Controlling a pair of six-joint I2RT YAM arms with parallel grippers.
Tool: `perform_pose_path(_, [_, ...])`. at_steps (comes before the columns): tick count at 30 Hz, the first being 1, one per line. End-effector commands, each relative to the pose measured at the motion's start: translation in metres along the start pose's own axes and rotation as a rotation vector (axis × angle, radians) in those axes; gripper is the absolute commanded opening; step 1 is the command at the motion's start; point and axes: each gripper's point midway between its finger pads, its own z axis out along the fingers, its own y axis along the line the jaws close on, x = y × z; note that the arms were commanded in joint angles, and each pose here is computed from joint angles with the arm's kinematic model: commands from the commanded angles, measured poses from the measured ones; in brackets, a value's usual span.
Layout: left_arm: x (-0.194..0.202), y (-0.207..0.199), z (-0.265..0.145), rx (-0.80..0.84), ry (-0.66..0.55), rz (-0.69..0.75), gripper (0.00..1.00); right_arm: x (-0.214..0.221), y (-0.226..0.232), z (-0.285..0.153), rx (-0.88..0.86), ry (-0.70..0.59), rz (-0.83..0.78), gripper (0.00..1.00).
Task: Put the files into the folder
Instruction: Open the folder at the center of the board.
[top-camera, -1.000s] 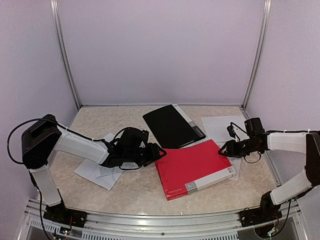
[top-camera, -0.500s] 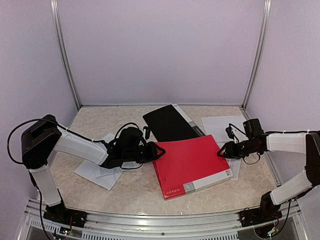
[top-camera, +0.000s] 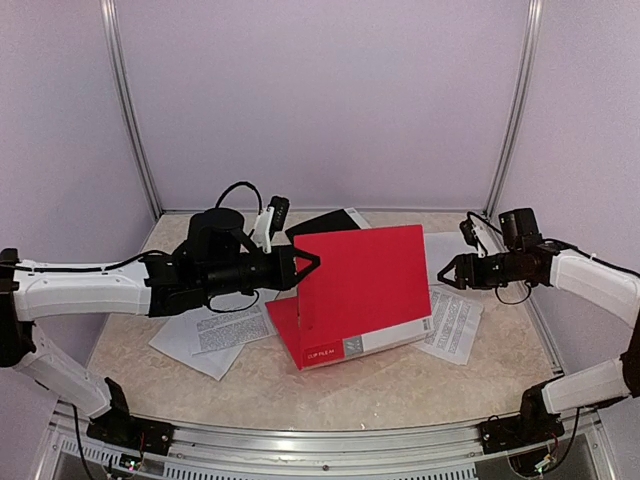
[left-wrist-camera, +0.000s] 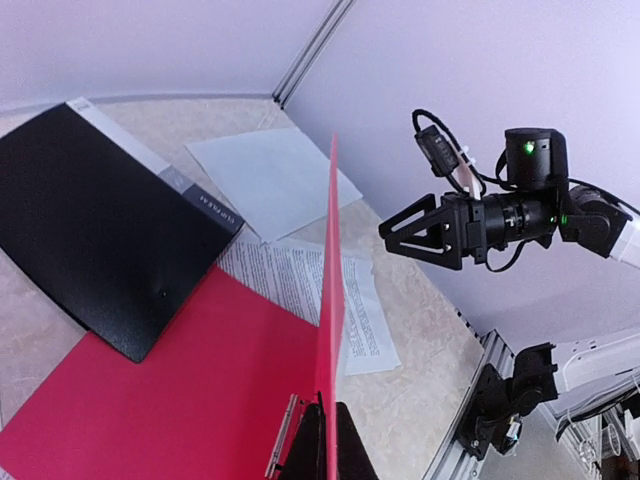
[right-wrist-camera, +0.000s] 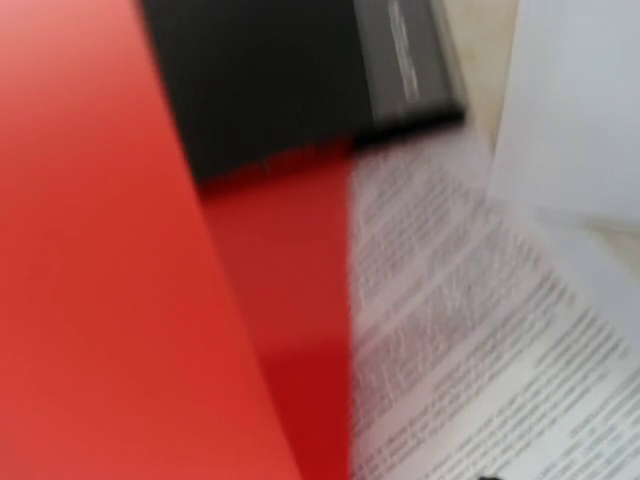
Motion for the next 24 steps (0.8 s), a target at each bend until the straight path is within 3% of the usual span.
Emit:
perform_pose_path(1, [-0.044, -0.015, -0.035, -0.057, -0.1, 0.142, 0.0, -0.016, 0.008, -0.021, 0.042, -0.02, -0.025, 0.66])
perform_pose_path(6, [-0.077, -0.039, -0.065, -0.023, -0.165, 0.22, 0.0, -0.028, 0.01, -0.027, 0.055, -0.044, -0.04, 0.67])
perform_pose_path(13, [-0.104, -0.035, -0.076, -0.132, -0.236, 0.307, 0.0, -0.026, 0.014, -0.017, 0.021, -0.052, -0.033, 0.7])
perform_pose_path(24, [-0.179, -0.066, -0.111, -0.247, -0.433, 0.522, 0.0, -0.024, 0.017, -0.015, 0.011, -0.061, -0.036, 0.7])
